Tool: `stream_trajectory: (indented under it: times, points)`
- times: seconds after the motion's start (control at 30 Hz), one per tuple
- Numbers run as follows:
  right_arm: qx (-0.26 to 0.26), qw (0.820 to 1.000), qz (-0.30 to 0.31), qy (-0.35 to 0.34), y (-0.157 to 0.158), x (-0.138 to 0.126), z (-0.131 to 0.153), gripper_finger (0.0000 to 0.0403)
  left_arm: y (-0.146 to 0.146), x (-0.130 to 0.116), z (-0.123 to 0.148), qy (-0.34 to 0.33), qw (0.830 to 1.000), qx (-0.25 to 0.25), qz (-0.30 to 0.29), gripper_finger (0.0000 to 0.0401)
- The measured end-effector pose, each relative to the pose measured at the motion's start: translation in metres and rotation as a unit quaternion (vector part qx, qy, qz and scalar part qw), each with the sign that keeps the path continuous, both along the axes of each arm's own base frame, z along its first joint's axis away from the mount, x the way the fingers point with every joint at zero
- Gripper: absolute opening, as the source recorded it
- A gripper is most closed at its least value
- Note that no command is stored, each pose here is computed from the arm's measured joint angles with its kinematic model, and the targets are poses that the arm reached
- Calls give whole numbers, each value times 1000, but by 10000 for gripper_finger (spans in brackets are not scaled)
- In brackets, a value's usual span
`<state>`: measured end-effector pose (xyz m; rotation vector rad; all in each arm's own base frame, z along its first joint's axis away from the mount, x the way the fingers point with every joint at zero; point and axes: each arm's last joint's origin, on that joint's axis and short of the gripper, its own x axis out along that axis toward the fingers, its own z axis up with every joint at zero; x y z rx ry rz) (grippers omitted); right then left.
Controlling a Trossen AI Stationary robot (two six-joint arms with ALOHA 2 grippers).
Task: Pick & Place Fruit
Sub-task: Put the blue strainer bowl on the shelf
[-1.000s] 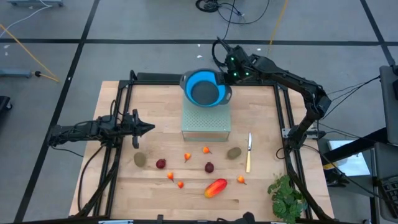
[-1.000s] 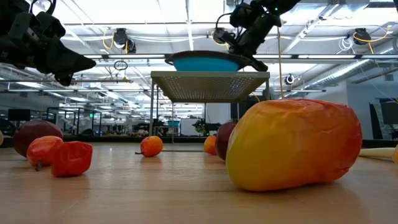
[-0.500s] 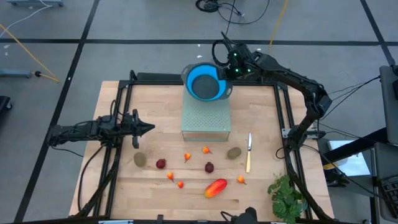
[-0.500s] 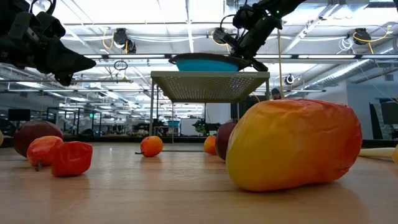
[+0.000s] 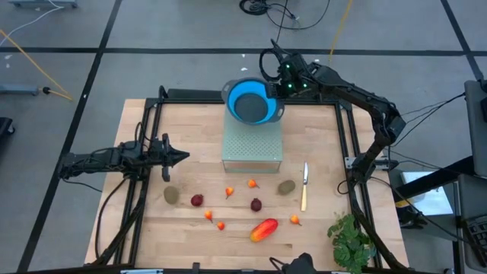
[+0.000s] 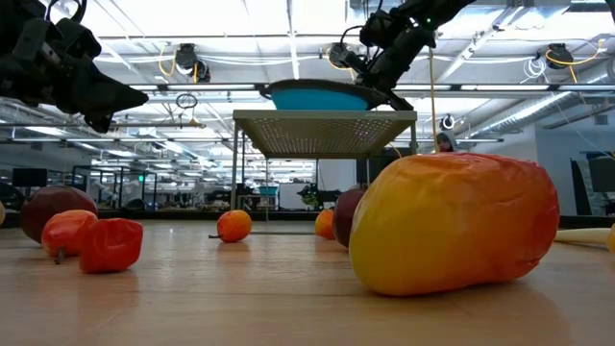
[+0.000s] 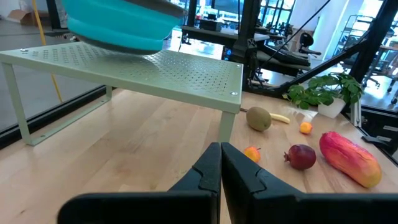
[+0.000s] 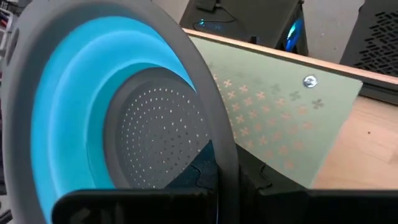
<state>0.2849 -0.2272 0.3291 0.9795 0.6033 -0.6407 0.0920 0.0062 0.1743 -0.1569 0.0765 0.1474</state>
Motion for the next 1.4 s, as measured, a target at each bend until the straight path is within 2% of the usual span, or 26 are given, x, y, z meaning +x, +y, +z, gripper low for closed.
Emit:
stream_trajectory:
  times: [0.27, 0.77, 1.4]
  points:
    - [-2, 1000, 9, 5, 1, 0, -1, 10, 0, 0, 0, 0, 1000, 0, 0, 10]
    - [-3, 1000, 10, 4, 1, 0, 0, 45, 0, 0, 0, 0, 1000, 0, 0, 10]
    - [-18, 1000, 9, 10, 5, 5, 0, 134, 0, 0, 0, 0, 1000, 0, 0, 10]
